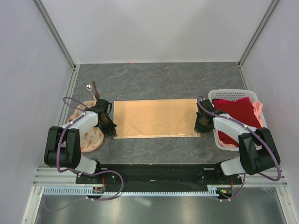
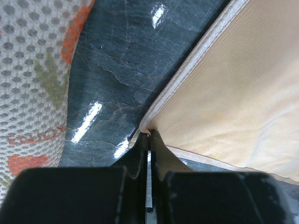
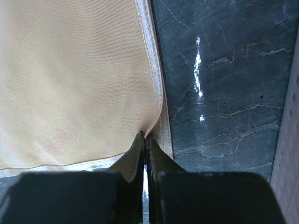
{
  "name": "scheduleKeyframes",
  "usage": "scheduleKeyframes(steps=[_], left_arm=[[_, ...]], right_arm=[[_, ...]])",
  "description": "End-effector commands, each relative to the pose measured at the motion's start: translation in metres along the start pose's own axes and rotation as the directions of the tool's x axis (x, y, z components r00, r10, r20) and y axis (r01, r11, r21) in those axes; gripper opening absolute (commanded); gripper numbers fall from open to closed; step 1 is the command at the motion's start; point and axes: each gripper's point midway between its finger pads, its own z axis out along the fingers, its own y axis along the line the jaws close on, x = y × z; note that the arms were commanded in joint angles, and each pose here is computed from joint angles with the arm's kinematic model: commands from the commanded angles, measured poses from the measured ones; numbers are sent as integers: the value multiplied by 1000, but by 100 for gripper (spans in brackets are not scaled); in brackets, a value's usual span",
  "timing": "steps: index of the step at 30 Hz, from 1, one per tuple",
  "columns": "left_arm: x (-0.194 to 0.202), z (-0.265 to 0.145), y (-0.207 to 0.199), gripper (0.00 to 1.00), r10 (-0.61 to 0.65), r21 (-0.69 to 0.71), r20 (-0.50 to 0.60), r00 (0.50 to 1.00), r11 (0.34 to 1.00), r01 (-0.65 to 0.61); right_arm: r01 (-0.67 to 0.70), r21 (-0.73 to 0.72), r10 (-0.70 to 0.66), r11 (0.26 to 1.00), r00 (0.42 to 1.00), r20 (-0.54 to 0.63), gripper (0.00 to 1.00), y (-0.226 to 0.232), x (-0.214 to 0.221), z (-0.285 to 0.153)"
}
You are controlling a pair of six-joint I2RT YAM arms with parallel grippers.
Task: Fold the napkin into a case and place the utensils inside
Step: Fold and flatten the napkin at the center of the board.
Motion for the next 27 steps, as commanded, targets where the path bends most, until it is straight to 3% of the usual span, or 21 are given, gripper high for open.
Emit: scheduleKeyframes(steps=[1, 14, 27], left_arm=[[-8, -4, -2, 2, 35, 19, 42, 999, 999, -35], [-6, -16, 0, 2, 28, 30, 53, 998, 999, -29], [-9, -38, -3, 2, 12, 65, 93, 996, 998, -18]], right_arm=[[9, 38, -9, 999, 1000, -10, 3, -8, 3, 5], [16, 26, -17, 1000, 1000, 20, 9, -6, -5, -7], [9, -1, -9, 1000, 997, 75, 3, -1, -19, -37]])
